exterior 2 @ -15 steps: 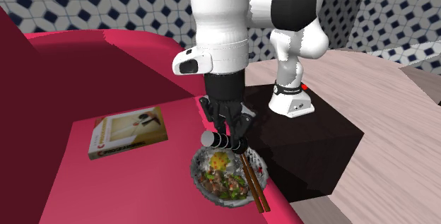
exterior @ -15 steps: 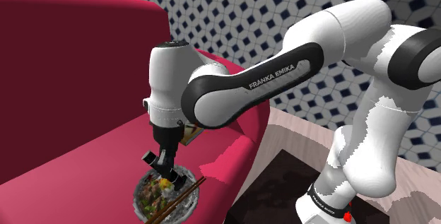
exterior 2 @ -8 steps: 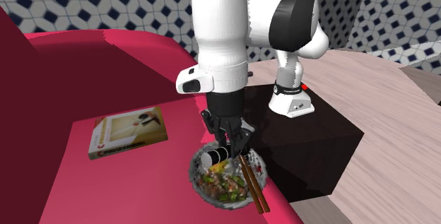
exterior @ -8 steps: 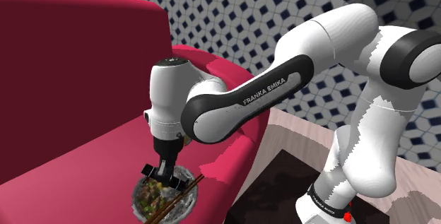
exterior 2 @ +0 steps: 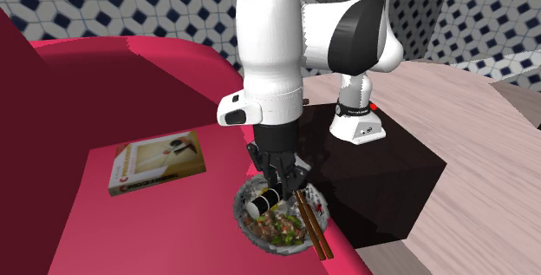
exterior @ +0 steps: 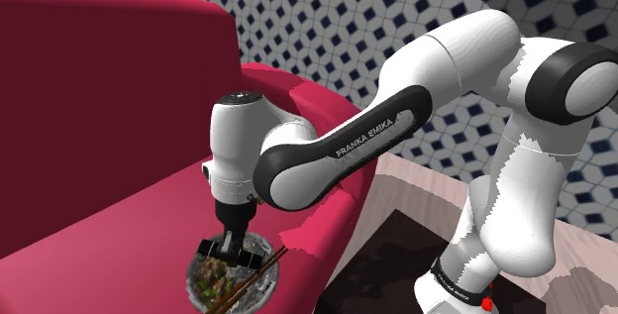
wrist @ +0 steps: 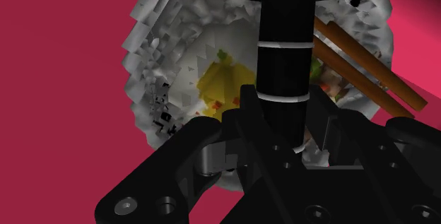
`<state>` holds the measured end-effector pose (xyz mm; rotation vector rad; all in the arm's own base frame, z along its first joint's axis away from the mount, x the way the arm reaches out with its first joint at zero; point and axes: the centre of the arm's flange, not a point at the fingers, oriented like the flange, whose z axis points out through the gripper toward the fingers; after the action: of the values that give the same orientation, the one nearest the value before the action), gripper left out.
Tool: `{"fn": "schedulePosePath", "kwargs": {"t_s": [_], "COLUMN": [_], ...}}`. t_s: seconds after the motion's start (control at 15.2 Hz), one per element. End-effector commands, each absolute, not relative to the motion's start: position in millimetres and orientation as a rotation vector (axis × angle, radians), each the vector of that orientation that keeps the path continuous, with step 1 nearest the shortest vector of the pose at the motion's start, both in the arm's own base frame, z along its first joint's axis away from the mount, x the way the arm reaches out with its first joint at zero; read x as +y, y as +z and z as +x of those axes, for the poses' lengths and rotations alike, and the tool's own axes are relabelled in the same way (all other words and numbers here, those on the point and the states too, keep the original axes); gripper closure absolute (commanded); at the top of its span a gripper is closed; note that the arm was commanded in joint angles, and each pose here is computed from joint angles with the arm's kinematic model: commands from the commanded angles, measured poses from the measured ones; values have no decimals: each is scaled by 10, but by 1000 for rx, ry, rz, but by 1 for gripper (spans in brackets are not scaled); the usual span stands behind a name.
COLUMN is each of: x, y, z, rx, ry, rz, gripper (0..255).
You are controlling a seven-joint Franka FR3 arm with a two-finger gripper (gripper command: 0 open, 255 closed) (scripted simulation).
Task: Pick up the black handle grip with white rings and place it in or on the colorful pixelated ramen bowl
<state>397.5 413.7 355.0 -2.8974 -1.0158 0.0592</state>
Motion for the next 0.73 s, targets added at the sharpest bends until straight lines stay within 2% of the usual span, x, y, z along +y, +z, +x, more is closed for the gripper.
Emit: {"fn": "schedulePosePath", "kwargs": {"t_s": [0.0,0.07,0.13,0.46,0.66], "x": [4137,4137,4137,4137,4116], "y": [3550,3550,3550,3550,3945], "z": [3975,3975,3975,3975,3999], "rx": [-1016,-1016,-1016,-1016,-1016], "ry": [59,59,59,59,59], "rz": [-2897,-2897,-2897,-2897,-2897], "gripper": [255,255,0,0,0]}}
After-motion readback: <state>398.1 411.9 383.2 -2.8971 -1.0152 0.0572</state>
